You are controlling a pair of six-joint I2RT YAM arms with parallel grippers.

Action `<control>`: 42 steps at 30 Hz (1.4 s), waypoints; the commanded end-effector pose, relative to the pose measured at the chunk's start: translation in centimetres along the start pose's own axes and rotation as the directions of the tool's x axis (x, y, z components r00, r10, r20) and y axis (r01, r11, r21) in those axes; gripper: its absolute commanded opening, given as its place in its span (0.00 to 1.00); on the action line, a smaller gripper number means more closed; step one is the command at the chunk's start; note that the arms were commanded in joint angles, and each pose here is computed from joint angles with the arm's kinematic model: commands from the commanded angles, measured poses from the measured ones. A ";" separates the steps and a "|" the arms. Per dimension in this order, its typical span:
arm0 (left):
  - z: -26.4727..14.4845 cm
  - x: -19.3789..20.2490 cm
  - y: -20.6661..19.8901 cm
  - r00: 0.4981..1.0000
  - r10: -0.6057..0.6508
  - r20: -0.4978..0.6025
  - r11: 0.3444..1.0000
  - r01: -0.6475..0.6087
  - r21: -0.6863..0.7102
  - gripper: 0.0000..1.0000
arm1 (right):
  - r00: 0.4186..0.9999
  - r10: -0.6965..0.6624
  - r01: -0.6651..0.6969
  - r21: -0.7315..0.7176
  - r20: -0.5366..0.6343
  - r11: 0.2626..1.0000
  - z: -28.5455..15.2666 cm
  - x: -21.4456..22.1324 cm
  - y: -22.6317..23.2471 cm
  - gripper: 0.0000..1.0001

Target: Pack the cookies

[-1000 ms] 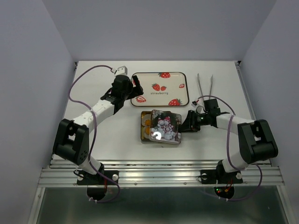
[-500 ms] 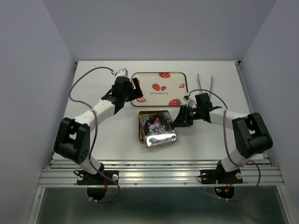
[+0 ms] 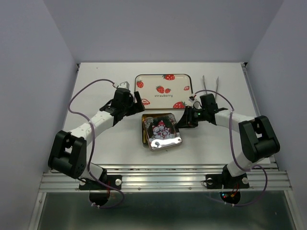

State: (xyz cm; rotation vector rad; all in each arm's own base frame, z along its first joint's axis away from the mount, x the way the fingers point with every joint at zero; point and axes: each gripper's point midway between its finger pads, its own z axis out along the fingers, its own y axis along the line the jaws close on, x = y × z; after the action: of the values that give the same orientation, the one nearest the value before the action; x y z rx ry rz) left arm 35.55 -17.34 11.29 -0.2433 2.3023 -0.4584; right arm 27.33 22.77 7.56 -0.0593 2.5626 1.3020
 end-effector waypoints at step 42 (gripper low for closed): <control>-1.7 4.9 -3.3 0.993 0.024 -0.115 0.963 0.007 0.269 0.34 | 0.999 -0.030 0.030 0.036 0.023 0.999 0.4 -2.3 3.7 0.34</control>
State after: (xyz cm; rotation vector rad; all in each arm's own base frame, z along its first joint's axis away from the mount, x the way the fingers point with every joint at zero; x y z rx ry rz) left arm 29.75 -21.36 9.45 -0.0912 2.3505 -0.8284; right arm 28.46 23.78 8.44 0.0077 2.6129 1.1786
